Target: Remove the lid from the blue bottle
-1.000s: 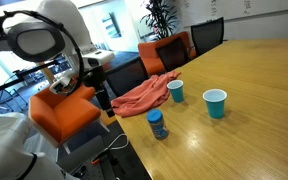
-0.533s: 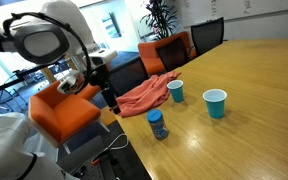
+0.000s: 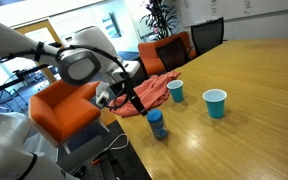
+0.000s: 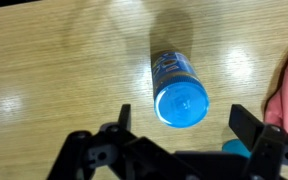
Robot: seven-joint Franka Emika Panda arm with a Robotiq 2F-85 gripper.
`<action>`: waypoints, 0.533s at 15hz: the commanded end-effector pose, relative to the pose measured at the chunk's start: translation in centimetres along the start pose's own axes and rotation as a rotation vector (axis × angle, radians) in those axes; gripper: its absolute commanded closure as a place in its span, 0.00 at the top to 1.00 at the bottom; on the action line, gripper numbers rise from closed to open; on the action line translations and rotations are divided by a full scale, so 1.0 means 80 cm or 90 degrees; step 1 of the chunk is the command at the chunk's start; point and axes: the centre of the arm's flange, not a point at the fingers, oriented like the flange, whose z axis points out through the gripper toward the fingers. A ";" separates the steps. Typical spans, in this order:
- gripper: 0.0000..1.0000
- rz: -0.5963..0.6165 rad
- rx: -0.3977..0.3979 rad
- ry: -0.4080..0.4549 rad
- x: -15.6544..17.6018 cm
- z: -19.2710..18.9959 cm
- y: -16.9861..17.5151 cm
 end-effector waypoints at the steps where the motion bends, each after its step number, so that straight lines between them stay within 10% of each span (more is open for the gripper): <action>1: 1.00 0.015 0.003 0.020 0.023 0.046 -0.018; 8: 1.00 0.065 -0.012 0.022 0.035 0.085 -0.028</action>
